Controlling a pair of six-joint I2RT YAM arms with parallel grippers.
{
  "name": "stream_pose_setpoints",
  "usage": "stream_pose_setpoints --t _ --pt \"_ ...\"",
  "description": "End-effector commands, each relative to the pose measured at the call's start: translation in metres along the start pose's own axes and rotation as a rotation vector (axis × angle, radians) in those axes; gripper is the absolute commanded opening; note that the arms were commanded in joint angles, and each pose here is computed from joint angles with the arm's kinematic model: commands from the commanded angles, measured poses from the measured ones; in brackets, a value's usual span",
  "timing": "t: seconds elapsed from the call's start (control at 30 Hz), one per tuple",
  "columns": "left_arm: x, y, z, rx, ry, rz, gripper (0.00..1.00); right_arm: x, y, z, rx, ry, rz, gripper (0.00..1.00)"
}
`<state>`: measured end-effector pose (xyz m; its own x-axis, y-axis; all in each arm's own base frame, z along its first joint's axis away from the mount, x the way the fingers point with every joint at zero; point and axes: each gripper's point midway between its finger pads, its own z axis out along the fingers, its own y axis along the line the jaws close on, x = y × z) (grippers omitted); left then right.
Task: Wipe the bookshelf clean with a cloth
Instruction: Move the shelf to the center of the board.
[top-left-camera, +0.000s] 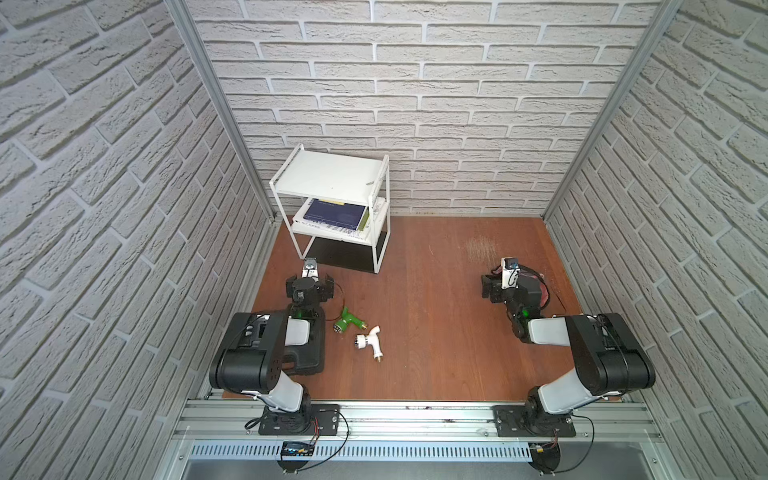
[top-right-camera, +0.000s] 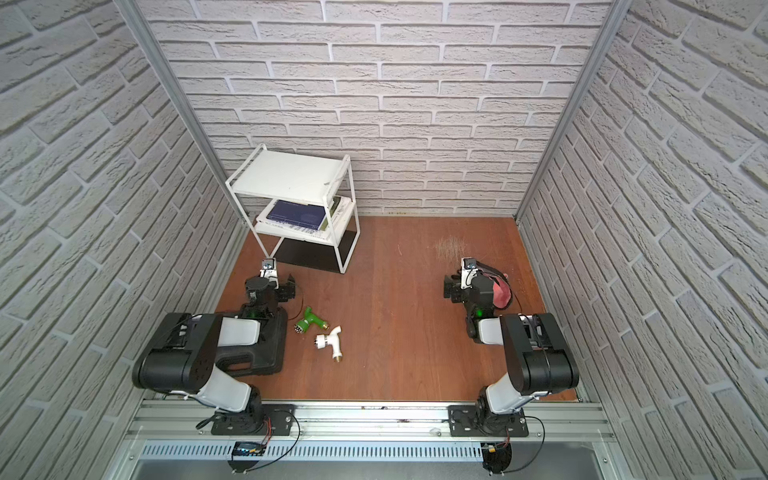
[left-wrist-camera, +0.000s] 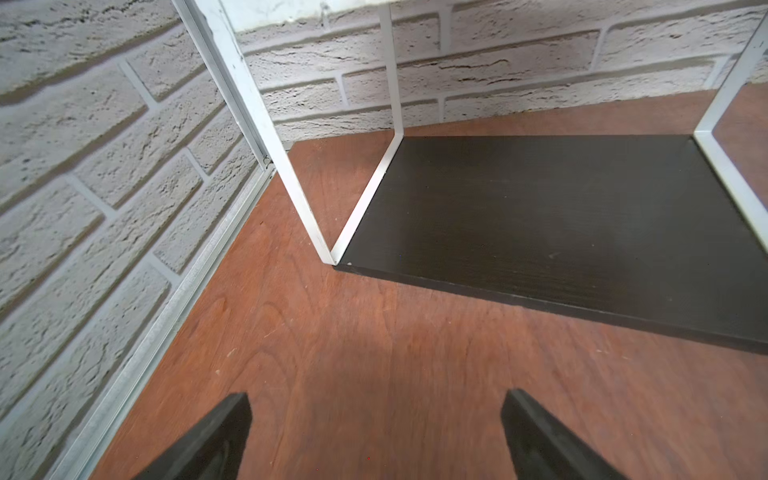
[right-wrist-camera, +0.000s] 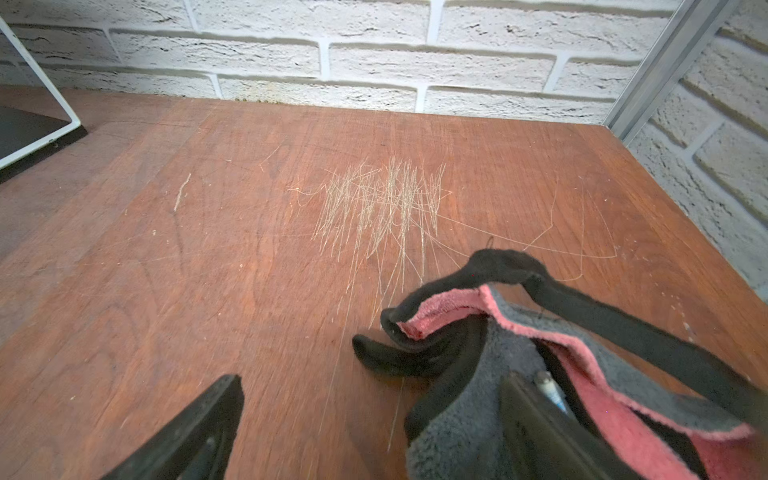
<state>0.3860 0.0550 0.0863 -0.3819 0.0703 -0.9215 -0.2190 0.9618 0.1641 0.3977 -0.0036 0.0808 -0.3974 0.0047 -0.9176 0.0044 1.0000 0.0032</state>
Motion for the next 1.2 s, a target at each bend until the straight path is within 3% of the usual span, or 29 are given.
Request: stream_pose_setpoints --t 0.0,0.53,0.7,0.83,1.03,1.17 --pt "-0.004 0.004 0.001 -0.014 -0.020 -0.004 0.98 -0.012 0.000 0.001 -0.006 -0.040 -0.006 0.99" --pt "-0.008 0.009 -0.004 -0.049 -0.027 -0.010 0.98 -0.015 0.000 0.000 -0.003 -0.042 -0.005 0.99" --pt "-0.011 0.006 -0.016 -0.044 -0.093 0.000 0.98 -0.039 0.009 -0.002 -0.052 0.170 0.051 0.99" --pt "-0.031 0.009 -0.025 -0.055 -0.093 0.015 0.98 -0.081 0.069 -0.006 -0.309 0.171 0.160 0.99" --pt "-0.089 0.057 -0.075 -0.194 -0.211 -0.135 0.98 -0.126 0.216 -0.014 -0.634 0.038 0.031 0.99" --pt "-0.097 0.090 -0.087 -0.195 -0.242 -0.315 0.98 -0.158 0.322 -0.030 -0.874 -0.127 -0.040 0.99"
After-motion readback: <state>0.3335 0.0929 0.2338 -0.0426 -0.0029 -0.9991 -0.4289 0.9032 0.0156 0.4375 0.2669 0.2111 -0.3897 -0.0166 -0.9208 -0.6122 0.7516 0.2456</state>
